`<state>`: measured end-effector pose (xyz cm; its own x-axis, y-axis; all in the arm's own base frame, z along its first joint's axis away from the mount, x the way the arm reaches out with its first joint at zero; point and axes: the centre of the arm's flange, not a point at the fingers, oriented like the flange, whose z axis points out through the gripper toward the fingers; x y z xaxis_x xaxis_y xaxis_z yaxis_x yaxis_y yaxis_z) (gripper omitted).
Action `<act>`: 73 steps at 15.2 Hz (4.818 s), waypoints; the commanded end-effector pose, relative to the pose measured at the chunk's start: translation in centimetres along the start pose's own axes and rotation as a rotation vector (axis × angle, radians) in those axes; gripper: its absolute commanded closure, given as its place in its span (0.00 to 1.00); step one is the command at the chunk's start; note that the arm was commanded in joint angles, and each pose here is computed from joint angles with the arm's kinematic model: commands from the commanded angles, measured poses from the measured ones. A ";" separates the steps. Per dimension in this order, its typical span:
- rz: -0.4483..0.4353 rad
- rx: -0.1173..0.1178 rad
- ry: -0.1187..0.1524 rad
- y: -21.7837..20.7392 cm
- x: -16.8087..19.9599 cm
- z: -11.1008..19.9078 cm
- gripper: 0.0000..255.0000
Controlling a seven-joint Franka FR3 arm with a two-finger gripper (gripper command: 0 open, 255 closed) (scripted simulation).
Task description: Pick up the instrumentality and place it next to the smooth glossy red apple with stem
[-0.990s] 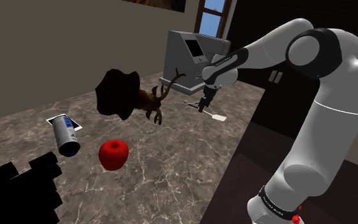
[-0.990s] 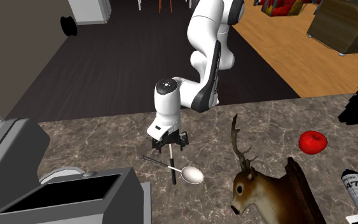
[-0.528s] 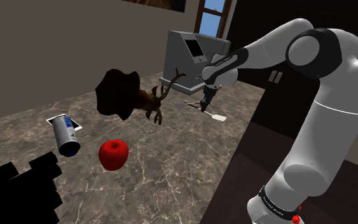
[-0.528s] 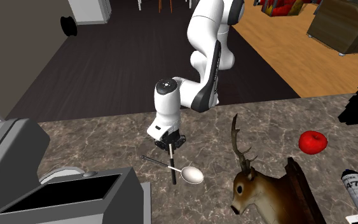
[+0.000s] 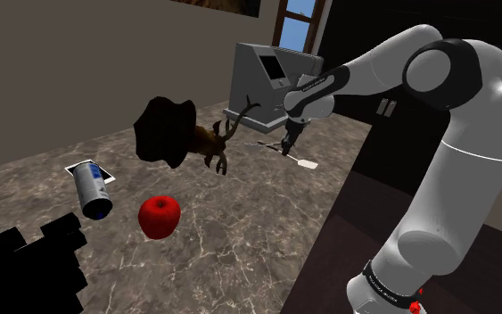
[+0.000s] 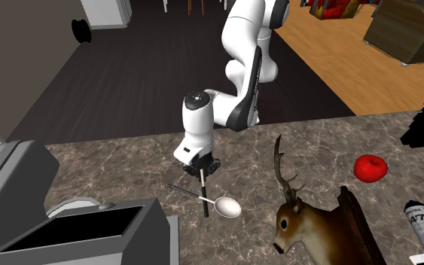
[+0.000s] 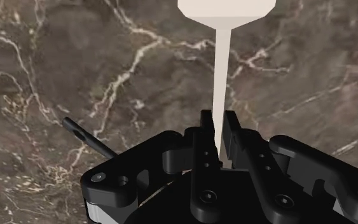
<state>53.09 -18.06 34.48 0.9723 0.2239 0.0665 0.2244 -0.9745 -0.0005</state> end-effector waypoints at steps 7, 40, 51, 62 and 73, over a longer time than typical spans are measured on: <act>0.000 0.000 0.000 0.0 0.3 -4.1 1.00; 0.000 0.000 0.000 -10.1 -2.1 -17.3 1.00; 0.000 0.000 0.000 -23.9 -6.5 -17.6 1.00; 0.000 0.000 0.000 -37.7 -10.9 -17.9 1.00; 0.000 0.000 0.000 -51.6 -15.3 -18.2 1.00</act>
<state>26.38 27.49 51.73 0.9721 0.2251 0.0666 0.2256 -0.9742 0.0000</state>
